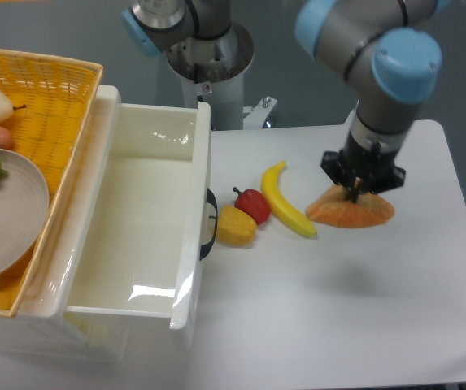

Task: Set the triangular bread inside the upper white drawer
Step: 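Grasp the orange triangular bread slice and lift it off the table, then carry the held bread slice over the open white drawer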

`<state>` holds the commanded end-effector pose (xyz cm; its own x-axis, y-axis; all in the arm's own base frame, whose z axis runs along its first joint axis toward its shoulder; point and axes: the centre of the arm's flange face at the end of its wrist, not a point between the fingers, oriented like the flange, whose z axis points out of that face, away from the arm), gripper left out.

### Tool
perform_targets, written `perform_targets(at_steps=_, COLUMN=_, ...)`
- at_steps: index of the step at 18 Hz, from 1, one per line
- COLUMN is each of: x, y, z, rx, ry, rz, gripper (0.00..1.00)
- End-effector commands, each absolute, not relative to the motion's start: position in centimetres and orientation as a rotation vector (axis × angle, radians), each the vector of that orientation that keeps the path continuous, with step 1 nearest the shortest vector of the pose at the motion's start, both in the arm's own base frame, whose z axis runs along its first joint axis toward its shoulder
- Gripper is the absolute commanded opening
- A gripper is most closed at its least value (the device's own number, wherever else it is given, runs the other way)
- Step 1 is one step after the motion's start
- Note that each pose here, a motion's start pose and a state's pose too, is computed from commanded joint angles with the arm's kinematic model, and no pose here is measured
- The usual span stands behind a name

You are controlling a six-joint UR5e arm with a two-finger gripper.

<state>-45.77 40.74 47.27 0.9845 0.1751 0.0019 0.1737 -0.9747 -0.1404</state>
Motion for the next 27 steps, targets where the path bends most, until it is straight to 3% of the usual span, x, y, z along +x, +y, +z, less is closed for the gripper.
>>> perform_targets(at_steps=8, x=-39.4, y=41.5, z=54.3, rx=-2.857, ry=-0.265, rz=0.073, gripper=0.0)
perform_targets(at_steps=14, x=-35.4, y=43.3, z=56.5, rx=-2.79, ry=-0.171, rz=0.05, gripper=0.0)
perform_targets(at_steps=21, x=-27.8, y=48.9, z=56.0, rx=-2.797, ry=0.146, rz=0.022, gripper=0.0)
perform_targets(at_steps=27, x=-25.9, y=51.1, z=54.5, rx=-2.785, ry=0.407, rz=0.007, gripper=0.0)
